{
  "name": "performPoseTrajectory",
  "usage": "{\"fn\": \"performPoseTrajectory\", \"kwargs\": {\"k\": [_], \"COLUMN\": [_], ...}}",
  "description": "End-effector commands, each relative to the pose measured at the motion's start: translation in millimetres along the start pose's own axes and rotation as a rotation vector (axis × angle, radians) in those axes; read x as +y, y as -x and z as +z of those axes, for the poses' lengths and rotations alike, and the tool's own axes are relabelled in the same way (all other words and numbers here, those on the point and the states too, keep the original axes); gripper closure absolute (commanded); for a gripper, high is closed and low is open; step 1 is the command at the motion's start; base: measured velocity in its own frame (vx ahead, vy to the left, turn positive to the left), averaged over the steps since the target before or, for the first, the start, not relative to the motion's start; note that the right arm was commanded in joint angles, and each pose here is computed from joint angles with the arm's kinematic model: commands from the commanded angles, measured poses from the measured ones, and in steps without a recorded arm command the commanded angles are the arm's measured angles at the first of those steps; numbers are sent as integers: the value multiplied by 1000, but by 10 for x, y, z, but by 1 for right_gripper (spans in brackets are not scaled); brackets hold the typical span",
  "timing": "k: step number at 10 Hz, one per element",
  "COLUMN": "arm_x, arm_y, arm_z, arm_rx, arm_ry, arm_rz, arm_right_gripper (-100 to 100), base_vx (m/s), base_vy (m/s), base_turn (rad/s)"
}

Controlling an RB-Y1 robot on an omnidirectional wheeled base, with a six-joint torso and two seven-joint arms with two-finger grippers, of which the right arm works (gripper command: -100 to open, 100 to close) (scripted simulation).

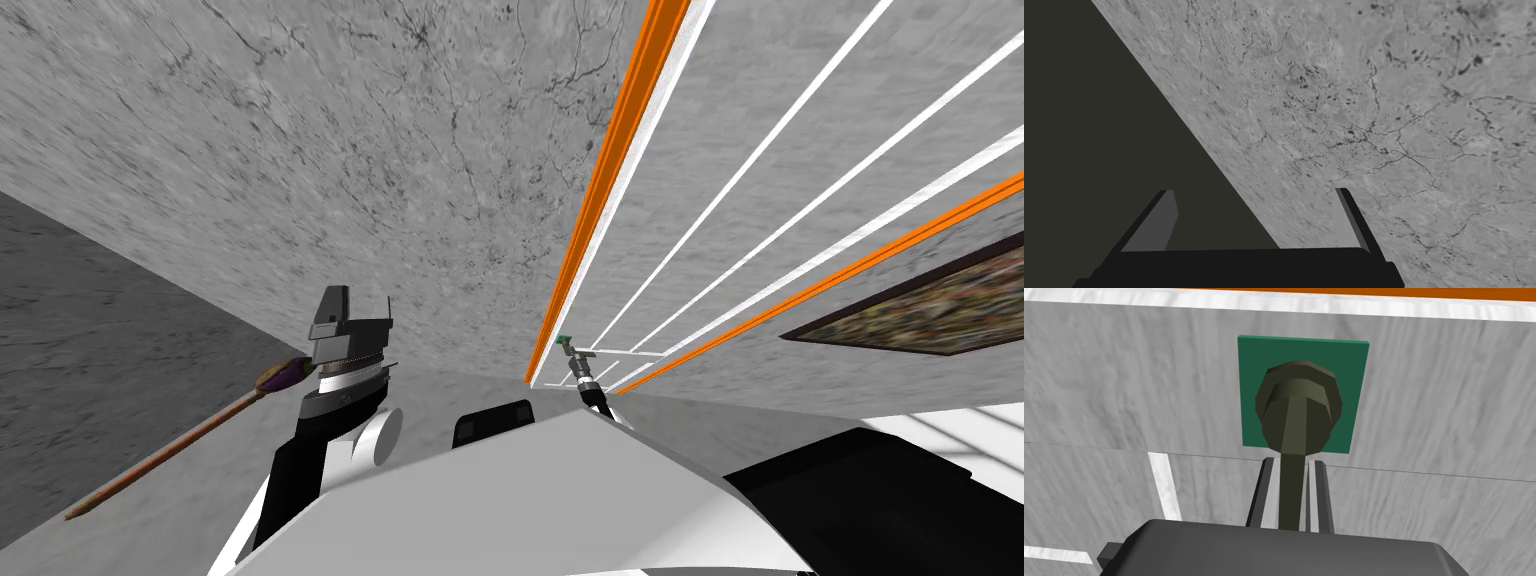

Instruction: Pull the door open

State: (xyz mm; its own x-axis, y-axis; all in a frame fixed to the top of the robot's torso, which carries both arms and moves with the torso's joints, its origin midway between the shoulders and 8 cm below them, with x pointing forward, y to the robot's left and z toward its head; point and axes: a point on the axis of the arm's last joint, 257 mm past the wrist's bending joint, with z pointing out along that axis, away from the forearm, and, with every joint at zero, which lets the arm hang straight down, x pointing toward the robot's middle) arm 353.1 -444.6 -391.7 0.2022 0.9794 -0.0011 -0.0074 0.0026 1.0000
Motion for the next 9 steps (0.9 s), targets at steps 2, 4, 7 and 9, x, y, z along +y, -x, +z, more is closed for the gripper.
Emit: {"fn": "performPoseTrajectory", "kwargs": {"k": [2, 4, 7, 9], "arm_x": [-17, -11, -5, -39], "arm_y": [25, 41, 54, 49], "arm_z": [-118, -216, -316, -407], "arm_rx": [23, 52, 82, 93], "arm_ry": [-5, -6, -8, -15], "arm_rz": [-1, 0, 1, 3], "arm_right_gripper": [100, 100, 100, 100], "base_vx": [-201, -214, -215, -111], "base_vy": [-27, -29, -49, -13], "base_turn": [128, 153, 128, 75]}}
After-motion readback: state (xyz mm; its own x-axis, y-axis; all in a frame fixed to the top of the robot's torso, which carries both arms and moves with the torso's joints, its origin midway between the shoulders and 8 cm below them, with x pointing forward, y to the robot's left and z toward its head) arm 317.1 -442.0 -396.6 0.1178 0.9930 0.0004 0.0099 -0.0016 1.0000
